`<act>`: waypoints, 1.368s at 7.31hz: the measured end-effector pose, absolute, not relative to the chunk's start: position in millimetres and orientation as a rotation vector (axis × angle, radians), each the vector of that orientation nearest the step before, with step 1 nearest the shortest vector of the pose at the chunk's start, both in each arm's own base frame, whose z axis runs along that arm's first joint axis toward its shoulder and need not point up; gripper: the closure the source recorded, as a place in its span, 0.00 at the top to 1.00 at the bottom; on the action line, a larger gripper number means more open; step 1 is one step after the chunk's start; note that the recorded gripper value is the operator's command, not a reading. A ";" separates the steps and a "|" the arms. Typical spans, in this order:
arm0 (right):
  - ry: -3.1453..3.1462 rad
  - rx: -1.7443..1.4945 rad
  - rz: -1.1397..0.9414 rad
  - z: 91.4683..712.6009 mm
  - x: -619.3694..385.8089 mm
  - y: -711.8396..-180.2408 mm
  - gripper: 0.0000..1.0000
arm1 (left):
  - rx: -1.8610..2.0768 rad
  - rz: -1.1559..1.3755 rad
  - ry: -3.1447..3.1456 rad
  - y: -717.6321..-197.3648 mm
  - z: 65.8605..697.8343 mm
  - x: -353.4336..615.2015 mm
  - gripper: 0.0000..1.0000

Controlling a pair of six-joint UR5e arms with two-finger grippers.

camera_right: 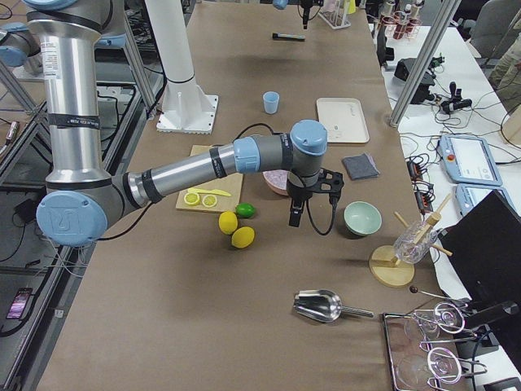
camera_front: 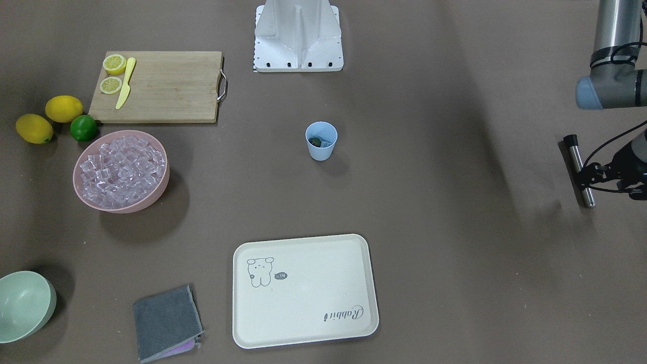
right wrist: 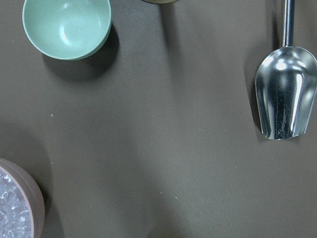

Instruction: Mash ice and strawberries in cup

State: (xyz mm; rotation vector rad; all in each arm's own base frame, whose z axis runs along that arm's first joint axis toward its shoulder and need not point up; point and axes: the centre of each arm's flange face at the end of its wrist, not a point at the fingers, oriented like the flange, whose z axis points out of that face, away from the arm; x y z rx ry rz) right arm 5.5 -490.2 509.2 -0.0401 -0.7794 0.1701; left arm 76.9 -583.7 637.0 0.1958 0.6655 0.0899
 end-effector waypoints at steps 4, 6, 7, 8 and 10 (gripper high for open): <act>-0.779 -0.025 0.173 508.5 5.4 -493.7 1.00 | 0.339 -0.041 0.637 -618.9 596.9 28.6 0.98; -0.779 -0.026 0.175 509.1 5.3 -494.5 1.00 | 0.371 -0.052 0.638 -625.6 587.7 19.2 0.98; -0.778 -0.027 0.176 509.9 5.3 -494.8 1.00 | 0.357 -0.054 0.670 -625.4 581.3 10.6 0.98; -0.777 -0.031 0.177 511.8 5.3 -495.0 1.00 | 0.336 -0.037 0.713 -621.7 571.9 -2.7 0.98; -0.774 -0.053 0.181 523.7 5.1 -495.8 1.00 | 0.301 0.060 0.717 -602.6 569.0 -27.6 0.98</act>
